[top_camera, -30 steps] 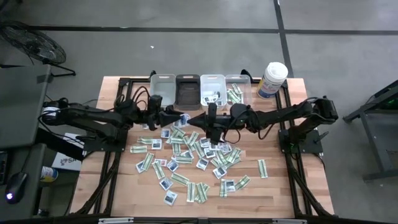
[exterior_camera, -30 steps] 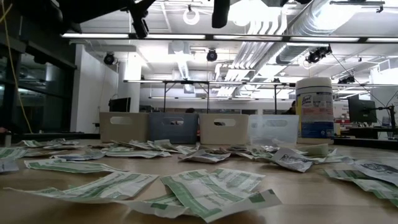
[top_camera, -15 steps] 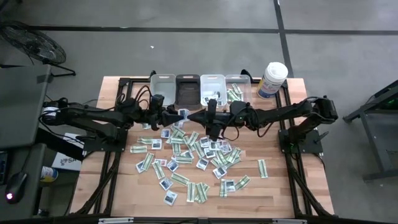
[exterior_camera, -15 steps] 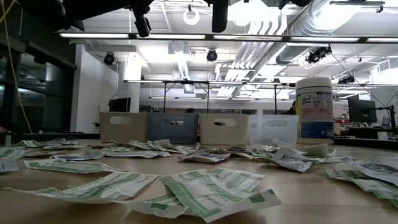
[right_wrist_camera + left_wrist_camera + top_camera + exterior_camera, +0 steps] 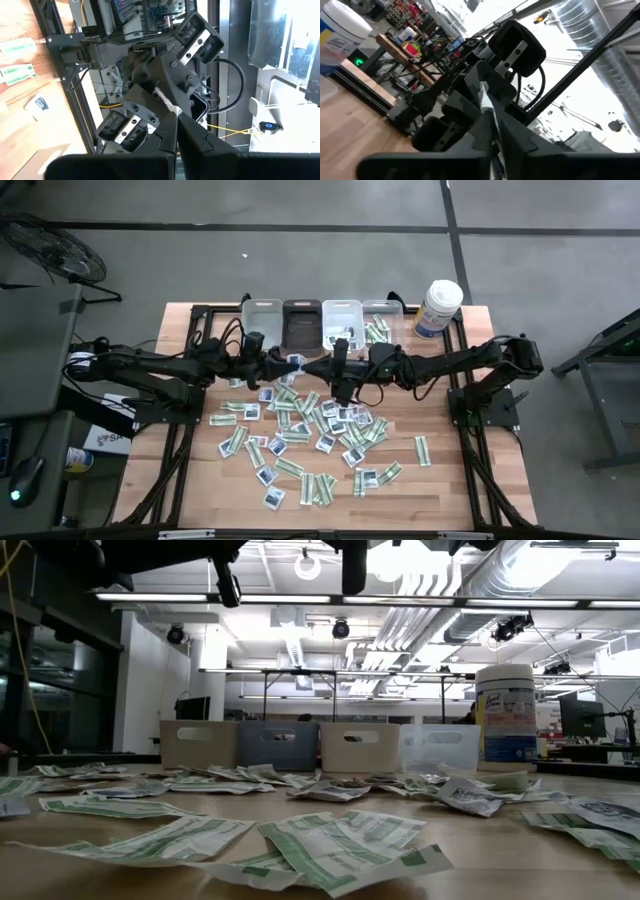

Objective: Pick & Place First Aid Supplies
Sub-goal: Put the blue alcohol pad into the black bin, then put the green bandage into the transparent bin

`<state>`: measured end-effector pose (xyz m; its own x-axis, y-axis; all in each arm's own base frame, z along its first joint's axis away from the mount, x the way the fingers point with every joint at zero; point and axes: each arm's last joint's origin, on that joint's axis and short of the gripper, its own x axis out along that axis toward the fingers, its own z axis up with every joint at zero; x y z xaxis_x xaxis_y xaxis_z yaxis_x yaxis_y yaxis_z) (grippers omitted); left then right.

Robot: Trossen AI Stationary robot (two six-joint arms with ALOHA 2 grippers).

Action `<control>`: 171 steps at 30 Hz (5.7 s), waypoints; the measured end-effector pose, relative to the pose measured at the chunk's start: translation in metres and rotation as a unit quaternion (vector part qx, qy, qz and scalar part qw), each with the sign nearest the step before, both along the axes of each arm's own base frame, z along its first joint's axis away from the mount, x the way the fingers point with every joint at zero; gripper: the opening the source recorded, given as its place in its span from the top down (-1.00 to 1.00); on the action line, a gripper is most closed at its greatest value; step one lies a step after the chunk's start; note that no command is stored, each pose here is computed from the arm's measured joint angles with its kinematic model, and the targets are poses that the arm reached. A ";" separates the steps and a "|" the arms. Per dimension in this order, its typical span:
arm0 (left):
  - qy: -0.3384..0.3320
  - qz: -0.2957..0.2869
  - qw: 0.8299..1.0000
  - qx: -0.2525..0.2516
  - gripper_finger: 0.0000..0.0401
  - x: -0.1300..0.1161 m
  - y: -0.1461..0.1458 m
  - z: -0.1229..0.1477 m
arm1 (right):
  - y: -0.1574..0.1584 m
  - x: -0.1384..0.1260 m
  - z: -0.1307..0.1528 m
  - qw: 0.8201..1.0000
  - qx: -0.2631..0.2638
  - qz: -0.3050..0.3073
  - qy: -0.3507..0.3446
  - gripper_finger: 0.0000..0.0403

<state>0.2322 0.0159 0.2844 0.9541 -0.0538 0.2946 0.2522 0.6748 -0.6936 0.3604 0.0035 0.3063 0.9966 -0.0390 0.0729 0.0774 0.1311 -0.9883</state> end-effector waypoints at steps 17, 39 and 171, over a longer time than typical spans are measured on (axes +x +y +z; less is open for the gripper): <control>-0.003 0.011 1.000 0.017 0.99 0.000 0.000 0.000 | -0.002 0.000 0.000 0.992 0.119 -0.035 -0.010 0.53; 0.217 0.088 0.972 0.031 1.00 -0.008 0.103 -0.061 | -0.004 -0.019 0.003 0.821 0.313 -0.445 -0.174 0.19; 0.180 0.020 0.913 0.366 0.14 -0.141 -0.057 -0.043 | 0.122 -0.180 -0.162 0.111 0.707 -0.690 0.108 0.19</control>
<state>0.0917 -0.0414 0.2417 0.9876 -0.0724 -0.1394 0.0606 0.9944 -0.0870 0.1806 0.1257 0.1446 -0.0564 0.0142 -0.9983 0.9824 0.1789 -0.0529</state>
